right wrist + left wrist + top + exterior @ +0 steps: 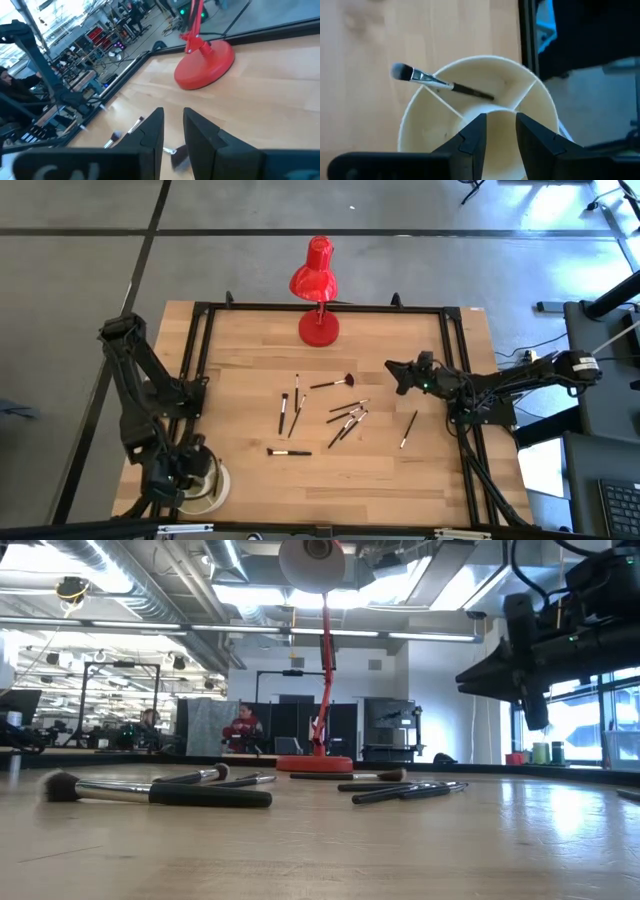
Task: Put items in baskets/containers
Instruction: Adjust the pen organizer
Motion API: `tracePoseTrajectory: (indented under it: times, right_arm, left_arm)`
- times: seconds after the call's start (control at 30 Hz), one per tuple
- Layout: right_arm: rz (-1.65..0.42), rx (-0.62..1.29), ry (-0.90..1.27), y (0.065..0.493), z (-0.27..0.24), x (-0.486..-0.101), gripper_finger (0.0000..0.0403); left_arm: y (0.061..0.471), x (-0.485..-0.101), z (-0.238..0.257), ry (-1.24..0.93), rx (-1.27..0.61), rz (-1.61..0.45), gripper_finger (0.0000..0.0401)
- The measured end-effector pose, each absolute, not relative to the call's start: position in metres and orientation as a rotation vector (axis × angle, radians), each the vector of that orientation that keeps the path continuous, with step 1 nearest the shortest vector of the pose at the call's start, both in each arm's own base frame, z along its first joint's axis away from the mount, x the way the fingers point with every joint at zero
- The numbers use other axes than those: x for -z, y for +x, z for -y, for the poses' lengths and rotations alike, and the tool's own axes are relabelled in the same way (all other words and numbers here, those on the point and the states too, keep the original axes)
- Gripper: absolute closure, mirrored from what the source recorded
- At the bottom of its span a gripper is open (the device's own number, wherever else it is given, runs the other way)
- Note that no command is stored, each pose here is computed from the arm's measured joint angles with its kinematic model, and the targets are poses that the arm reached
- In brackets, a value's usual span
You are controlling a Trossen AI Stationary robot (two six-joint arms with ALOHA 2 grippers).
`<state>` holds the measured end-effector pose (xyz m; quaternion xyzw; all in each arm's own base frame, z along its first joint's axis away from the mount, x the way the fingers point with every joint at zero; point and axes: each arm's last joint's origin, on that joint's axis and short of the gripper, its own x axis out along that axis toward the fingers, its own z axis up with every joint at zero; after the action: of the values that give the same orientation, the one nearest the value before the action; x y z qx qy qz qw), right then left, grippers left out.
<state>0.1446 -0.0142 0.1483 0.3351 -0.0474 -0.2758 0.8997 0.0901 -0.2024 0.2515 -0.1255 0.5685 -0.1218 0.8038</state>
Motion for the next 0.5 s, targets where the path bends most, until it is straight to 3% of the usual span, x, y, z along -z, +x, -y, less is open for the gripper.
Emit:
tracePoseTrajectory:
  times: [0.5]
  right_arm:
    - [0.093,0.582,0.68,0.144,0.024,-0.148,0.0329]
  left_arm:
    - [0.097,-0.24,0.198,-0.086,0.262,-1.393,0.0302]
